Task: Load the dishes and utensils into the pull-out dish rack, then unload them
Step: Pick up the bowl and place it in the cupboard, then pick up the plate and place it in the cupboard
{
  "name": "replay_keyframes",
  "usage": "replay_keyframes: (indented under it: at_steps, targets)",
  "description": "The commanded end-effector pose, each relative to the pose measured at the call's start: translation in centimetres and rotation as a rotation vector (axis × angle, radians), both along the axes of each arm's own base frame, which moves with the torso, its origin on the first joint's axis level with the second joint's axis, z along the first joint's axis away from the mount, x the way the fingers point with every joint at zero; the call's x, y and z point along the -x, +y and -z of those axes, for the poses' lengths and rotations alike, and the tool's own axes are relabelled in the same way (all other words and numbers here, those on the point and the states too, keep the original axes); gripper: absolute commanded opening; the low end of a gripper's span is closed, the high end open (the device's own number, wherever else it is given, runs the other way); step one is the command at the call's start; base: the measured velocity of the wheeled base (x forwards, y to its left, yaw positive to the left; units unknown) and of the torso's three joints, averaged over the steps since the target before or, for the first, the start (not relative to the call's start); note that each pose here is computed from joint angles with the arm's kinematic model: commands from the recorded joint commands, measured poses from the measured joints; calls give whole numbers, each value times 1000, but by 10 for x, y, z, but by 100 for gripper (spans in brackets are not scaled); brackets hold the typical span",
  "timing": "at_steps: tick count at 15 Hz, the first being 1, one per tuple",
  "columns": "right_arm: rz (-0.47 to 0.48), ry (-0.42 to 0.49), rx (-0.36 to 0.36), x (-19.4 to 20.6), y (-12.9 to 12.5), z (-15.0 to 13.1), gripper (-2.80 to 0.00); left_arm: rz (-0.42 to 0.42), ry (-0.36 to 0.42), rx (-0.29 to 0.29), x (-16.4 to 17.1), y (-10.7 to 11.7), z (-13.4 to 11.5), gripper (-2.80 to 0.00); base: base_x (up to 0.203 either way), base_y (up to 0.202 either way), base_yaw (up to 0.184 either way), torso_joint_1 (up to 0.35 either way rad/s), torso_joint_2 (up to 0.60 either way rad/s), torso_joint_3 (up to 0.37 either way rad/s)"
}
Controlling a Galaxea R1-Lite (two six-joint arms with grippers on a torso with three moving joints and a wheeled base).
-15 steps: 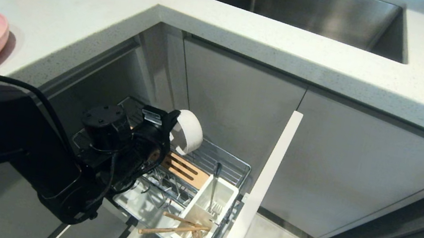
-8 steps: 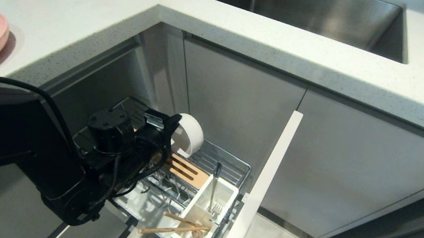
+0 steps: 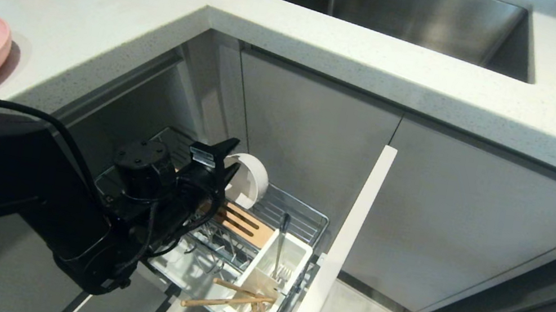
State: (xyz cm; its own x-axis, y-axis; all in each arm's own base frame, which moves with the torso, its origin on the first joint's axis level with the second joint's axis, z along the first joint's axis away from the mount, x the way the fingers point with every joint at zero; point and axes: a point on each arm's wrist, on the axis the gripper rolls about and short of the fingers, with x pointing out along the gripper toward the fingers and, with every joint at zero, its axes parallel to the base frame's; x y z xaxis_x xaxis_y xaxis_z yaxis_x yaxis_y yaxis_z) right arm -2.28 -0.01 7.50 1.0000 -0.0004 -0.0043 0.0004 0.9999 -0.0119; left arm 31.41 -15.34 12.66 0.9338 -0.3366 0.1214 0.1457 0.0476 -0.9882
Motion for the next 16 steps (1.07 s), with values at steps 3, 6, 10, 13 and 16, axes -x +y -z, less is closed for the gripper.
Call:
replay_keyframes:
  at_steps: [3, 6, 10, 13, 16]
  targets:
    - [0, 0, 0, 0, 0, 0, -280, -5, 16, 0, 8, 4, -16, 0, 0, 0, 0, 0, 0, 0]
    - [0, 0, 0, 0, 0, 0, -280, -10, 99, -44, 21, 16, -35, 0, 0, 0, 0, 0, 0, 0]
    - [0, 0, 0, 0, 0, 0, -280, 26, 183, -109, 41, 33, -56, 0, 0, 0, 0, 0, 0, 0]
    - [0, 0, 0, 0, 0, 0, -280, 54, 195, -189, 57, 37, -68, 0, 0, 0, 0, 0, 0, 0]
    - [0, 0, 0, 0, 0, 0, -280, 12, 137, -230, 64, 37, -83, -280, 0, 0, 0, 0, 0, 0]
